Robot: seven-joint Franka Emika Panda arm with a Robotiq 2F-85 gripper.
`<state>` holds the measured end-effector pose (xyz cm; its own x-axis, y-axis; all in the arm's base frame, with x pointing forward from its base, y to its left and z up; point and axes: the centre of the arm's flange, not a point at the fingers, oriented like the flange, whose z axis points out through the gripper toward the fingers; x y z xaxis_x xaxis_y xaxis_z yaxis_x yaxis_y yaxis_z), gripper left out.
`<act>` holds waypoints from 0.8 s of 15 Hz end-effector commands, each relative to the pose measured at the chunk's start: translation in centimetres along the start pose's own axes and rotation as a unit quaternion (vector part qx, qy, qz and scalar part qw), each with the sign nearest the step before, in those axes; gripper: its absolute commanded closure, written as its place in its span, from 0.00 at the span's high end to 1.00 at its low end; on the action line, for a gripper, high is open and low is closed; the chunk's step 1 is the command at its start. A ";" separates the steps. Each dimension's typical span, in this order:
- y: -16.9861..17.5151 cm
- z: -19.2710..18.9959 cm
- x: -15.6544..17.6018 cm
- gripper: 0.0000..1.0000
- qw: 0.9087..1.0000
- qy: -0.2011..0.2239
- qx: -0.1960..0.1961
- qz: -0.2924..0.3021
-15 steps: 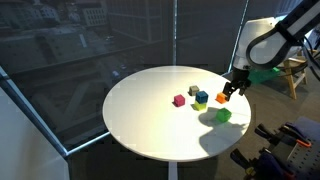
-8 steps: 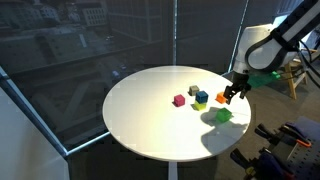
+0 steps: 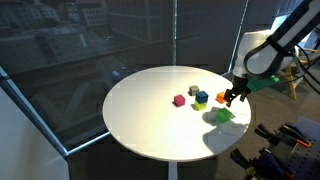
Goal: Pick up the green block and put it on the blue block top
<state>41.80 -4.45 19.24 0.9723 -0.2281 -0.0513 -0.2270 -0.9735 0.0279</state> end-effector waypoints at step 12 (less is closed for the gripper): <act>0.4 2.9 2.1 1.00 1.000 0.000 -0.005 -0.005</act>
<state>42.52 -5.23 17.01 0.9689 -0.2380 -0.0680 -0.2359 -0.9711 0.0371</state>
